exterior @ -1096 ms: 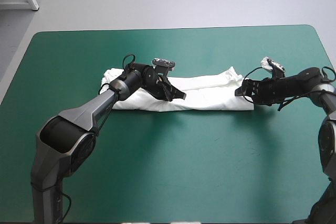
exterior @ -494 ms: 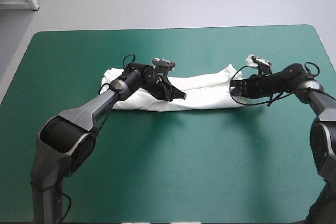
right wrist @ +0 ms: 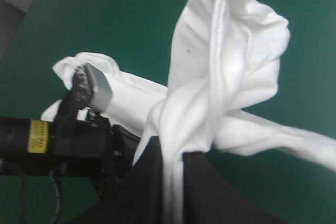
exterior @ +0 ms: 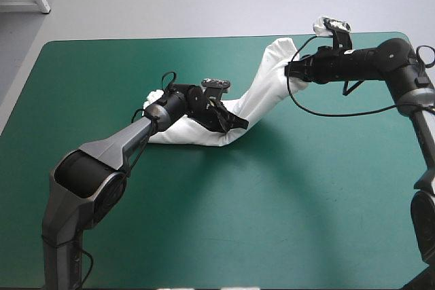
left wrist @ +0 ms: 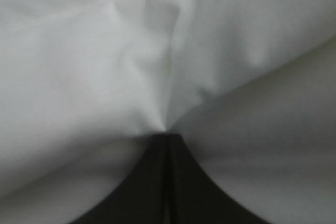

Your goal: Fold the cloth

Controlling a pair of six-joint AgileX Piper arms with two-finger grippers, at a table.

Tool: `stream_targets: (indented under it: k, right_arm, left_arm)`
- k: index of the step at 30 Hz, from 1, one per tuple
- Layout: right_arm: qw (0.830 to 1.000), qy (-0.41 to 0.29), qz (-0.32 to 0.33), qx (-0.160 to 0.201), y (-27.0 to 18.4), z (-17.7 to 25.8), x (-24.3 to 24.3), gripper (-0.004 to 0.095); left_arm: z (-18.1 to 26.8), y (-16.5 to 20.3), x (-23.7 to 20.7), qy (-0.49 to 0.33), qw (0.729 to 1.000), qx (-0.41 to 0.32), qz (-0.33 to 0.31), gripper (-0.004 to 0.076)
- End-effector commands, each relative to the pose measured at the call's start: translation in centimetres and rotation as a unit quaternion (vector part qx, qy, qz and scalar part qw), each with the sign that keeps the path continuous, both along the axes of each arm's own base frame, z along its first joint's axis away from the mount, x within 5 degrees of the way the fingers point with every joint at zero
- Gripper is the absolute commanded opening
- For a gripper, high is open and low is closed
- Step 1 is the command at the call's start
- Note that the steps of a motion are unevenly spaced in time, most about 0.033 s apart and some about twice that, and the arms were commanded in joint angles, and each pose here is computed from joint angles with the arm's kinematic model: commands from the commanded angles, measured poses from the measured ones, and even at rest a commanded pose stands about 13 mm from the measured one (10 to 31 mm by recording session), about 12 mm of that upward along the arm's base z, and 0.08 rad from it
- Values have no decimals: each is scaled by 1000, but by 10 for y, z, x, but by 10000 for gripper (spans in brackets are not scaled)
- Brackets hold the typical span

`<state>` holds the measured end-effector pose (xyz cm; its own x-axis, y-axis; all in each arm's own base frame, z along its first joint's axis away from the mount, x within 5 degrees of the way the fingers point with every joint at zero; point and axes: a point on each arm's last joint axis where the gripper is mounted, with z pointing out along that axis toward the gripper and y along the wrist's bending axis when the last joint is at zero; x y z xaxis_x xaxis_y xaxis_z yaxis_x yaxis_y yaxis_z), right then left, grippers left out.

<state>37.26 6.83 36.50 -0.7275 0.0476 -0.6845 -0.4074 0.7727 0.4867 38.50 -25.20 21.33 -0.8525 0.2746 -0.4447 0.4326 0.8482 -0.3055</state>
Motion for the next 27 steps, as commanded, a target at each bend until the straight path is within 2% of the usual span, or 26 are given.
stream_targets:
  k: [1,9,12,16,20,27]
  right_arm:
    - [995,-86,-3,44,14,60,-17,-15]
    - [993,-106,5,49,25,70,-18,-15]
    - [993,-106,5,49,25,70,-18,-15]
    - [993,-105,9,49,27,70,-19,-15]
    - [993,-105,26,51,38,70,-22,-14]
    - [989,-115,71,60,86,68,-20,-15]
  left_arm:
    - [30,-9,-7,-33,999,-31,-6,-8]
    - [40,-6,-10,-54,998,-20,-16,-8]
    - [66,1,-11,-88,996,-21,-17,-8]
    - [124,24,-19,-156,988,-15,-7,-8]
    - [170,61,-37,-186,981,45,9,-8]
    - [199,120,-72,-134,973,182,45,-8]
